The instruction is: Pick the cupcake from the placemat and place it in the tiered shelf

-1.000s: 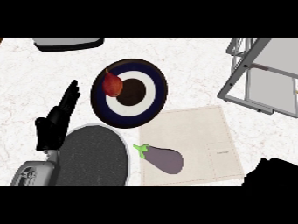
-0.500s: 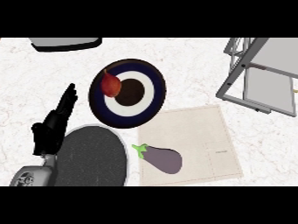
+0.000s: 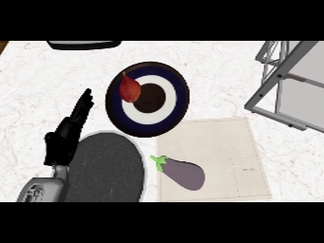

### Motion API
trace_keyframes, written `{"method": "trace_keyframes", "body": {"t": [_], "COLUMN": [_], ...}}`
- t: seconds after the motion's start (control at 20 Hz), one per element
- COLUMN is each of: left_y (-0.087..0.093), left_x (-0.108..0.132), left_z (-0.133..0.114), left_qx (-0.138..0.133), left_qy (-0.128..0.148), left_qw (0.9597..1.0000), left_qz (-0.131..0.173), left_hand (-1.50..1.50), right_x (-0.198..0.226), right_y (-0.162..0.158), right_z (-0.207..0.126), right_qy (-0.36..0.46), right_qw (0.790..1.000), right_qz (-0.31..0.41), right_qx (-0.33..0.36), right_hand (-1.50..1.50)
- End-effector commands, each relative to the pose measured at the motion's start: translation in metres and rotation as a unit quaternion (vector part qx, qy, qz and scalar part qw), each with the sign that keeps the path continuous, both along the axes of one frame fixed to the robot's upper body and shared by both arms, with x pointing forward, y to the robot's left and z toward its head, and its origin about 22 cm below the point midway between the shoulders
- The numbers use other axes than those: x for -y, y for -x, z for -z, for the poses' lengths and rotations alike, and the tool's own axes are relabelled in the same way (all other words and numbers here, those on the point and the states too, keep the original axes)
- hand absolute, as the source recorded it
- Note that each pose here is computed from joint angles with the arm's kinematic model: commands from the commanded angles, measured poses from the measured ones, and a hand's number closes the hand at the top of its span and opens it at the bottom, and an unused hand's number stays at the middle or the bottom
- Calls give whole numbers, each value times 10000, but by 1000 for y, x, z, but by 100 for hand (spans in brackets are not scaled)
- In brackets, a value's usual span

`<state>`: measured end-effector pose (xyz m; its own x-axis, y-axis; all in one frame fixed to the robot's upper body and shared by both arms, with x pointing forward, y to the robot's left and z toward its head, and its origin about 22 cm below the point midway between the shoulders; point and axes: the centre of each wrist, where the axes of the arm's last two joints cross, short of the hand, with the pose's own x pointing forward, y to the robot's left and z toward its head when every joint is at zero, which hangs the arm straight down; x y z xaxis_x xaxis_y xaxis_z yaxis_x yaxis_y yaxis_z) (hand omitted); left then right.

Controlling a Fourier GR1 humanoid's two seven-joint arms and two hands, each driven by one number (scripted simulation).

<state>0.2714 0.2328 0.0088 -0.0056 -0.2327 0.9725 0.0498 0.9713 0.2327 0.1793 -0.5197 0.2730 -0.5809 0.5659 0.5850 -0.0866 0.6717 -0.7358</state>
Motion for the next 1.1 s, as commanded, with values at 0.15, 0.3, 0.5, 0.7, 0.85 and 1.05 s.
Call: {"method": "trace_keyframes", "body": {"t": [0.15,0.3,0.5,0.7,0.85,1.05], "left_y": [-10,-18,-11,-20,-10,-20], "left_x": [16,-10,15,32,9,29], "left_z": [-4,-15,-3,-6,-3,0], "left_qx": [40,118,43,32,68,164], "left_qy": [42,-34,67,7,111,35], "left_qw": [9998,9997,9995,9992,9992,9989], "left_qz": [179,210,304,396,387,440], "left_hand": [0,0,0,0,0,0], "right_x": [35,37,44,43,33,25], "right_y": [14,10,8,-3,-12,-30], "right_z": [-55,-38,-82,-80,-88,-84], "right_qy": [-511,-595,-668,-789,-754,-554], "right_qw": [9969,9973,9971,9954,9959,9930], "right_qz": [-578,-423,-90,100,-21,169], "right_qx": [121,77,362,530,496,1027], "right_hand": [150,150,150,150,150,150]}}
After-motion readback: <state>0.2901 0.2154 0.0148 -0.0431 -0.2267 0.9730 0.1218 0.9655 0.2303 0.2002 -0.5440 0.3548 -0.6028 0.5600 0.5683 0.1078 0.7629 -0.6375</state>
